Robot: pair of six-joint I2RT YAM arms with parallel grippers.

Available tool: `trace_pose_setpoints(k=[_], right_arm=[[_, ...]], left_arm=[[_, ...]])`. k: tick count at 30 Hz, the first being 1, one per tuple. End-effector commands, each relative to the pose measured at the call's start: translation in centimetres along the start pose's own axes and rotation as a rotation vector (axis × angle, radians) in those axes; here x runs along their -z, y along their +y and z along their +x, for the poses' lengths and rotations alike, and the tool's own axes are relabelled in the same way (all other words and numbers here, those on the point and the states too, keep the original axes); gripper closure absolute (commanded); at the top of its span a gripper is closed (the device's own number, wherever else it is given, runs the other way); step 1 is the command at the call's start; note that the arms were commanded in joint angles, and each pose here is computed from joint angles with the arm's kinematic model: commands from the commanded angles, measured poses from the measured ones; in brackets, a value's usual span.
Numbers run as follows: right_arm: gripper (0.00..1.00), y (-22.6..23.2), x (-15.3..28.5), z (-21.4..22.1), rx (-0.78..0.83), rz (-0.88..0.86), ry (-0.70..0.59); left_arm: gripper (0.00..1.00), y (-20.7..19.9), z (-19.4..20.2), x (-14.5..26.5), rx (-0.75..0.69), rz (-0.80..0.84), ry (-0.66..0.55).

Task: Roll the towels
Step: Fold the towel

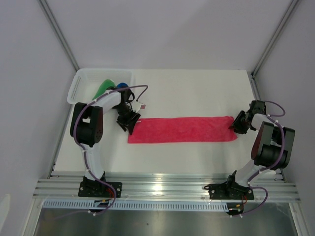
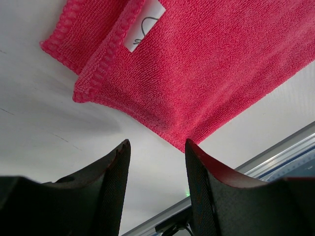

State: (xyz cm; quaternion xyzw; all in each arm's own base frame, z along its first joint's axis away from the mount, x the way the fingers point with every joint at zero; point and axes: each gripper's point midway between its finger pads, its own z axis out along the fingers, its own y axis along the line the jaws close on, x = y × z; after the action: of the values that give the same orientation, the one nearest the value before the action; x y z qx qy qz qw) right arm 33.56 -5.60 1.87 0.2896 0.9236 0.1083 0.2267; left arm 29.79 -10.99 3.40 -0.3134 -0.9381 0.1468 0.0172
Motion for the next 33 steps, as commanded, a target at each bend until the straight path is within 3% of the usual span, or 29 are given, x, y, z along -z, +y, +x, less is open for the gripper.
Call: trace_pose_setpoints(k=[1, 4, 8, 14, 17, 20, 21, 24, 25, 28, 33], right_arm=[[0.62, -1.2, 0.2, 1.4, 0.000, 0.049, 0.044], [0.53, -1.8, 0.6, 1.8, -0.007, 0.081, 0.056], [0.52, -2.7, 2.3, -0.5, 0.002, 0.176, -0.053], [0.48, 0.1, 5.1, -4.8, 0.091, 0.142, -0.200], [0.50, 1.3, 4.1, -5.7, 0.150, 0.130, -0.162], [0.63, 5.1, 3.4, -5.2, 0.265, 0.057, -0.114], [0.76, 6.6, 3.3, -4.6, 0.319, 0.019, -0.097], [0.88, 13.5, 3.3, -1.0, 0.513, -0.149, -0.053], [0.91, 17.3, 3.6, 2.1, 0.617, -0.264, -0.008], [0.96, 23.2, 3.8, 6.9, 0.741, -0.460, 0.051], [0.98, 34.5, 6.3, 20.5, 1.165, -0.860, 0.172]], left_arm=[[0.48, 0.1, -0.9, 0.4, 0.009, -0.014, -0.022], [0.48, -0.2, -1.3, 0.3, 0.009, -0.001, -0.031], [0.48, -0.9, -2.0, 0.0, -0.009, 0.011, -0.030], [0.46, -0.7, -2.6, -0.5, -0.011, -0.011, -0.001], [0.48, -0.3, -2.7, -0.2, -0.020, -0.033, 0.009], [0.49, -0.4, -2.9, 1.4, -0.053, -0.072, -0.049], [0.51, -0.7, -2.4, 1.5, -0.075, -0.068, -0.048], [0.57, -2.9, -1.4, 3.3, -0.155, -0.039, -0.090], [0.58, -3.4, -1.1, 3.6, -0.167, -0.030, -0.095], [0.62, -4.7, 2.7, 3.0, -0.113, 0.027, -0.016], [0.60, -3.4, 4.5, 5.6, -0.010, -0.015, -0.167]])
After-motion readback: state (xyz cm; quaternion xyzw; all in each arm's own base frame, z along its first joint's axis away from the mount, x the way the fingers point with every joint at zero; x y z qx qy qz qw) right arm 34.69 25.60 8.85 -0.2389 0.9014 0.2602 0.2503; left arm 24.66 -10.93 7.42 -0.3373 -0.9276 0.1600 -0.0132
